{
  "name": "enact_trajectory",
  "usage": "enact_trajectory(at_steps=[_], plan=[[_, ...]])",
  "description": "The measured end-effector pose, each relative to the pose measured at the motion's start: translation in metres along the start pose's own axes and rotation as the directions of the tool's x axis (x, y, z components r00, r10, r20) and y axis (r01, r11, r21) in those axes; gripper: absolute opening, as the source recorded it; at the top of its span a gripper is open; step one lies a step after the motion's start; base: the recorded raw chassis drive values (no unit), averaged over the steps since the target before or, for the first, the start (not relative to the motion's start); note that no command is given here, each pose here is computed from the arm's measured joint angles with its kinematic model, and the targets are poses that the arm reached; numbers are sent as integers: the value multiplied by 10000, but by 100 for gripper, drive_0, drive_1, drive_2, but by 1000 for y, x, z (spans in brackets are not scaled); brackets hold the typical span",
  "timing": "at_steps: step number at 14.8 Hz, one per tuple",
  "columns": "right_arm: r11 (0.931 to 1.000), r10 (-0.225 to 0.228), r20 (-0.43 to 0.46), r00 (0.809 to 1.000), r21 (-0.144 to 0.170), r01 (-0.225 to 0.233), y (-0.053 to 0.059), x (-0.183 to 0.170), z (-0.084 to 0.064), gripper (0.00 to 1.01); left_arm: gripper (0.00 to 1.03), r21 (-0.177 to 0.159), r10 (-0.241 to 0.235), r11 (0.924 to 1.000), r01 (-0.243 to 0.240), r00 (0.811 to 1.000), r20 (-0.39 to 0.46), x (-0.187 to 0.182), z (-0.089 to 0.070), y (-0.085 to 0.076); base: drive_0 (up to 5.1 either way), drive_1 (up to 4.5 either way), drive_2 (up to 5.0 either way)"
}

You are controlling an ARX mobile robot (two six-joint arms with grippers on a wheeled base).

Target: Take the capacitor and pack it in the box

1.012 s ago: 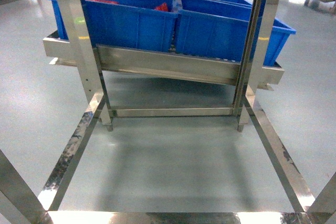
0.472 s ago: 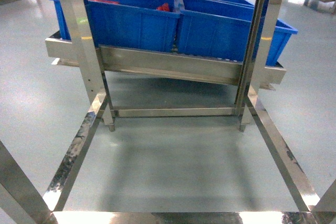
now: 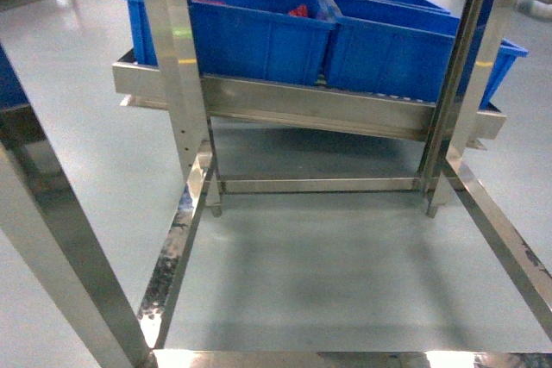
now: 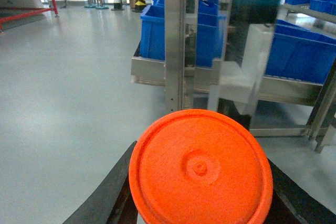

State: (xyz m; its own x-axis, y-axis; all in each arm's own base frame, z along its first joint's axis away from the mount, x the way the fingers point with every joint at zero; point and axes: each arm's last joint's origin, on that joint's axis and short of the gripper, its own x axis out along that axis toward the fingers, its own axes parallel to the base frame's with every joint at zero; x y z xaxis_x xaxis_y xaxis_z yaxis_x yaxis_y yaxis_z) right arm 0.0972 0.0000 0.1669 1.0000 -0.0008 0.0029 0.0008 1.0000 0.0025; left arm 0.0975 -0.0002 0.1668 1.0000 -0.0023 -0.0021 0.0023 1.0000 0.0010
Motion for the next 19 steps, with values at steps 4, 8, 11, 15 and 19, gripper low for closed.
enact_trajectory(at_steps=[4,8,11,15,19], plan=[[10000,4,23,10000,0,-4,0,0,0,98,45,-4,8,10000,-8,10000,-11,0,0,0,-490,246,246],[10000,8,-11,10000,0,-8,0,0,0,98,45,-4,4,10000,-4,10000,-8,0,0,0,-490,245,245],[10000,12,38,10000,0,-12,0,0,0,98,45,-4,4,10000,-4,10000,0,0,0,0,-489,242,242],[10000,8,-19,10000,0,-8,0,0,0,98,45,-4,8,10000,-8,10000,-15,0,0,0,-489,242,242],[10000,4,11,10000,0,-4,0,0,0,98,45,0,4,10000,-4,10000,15,0,0,0,-495,241,241]])
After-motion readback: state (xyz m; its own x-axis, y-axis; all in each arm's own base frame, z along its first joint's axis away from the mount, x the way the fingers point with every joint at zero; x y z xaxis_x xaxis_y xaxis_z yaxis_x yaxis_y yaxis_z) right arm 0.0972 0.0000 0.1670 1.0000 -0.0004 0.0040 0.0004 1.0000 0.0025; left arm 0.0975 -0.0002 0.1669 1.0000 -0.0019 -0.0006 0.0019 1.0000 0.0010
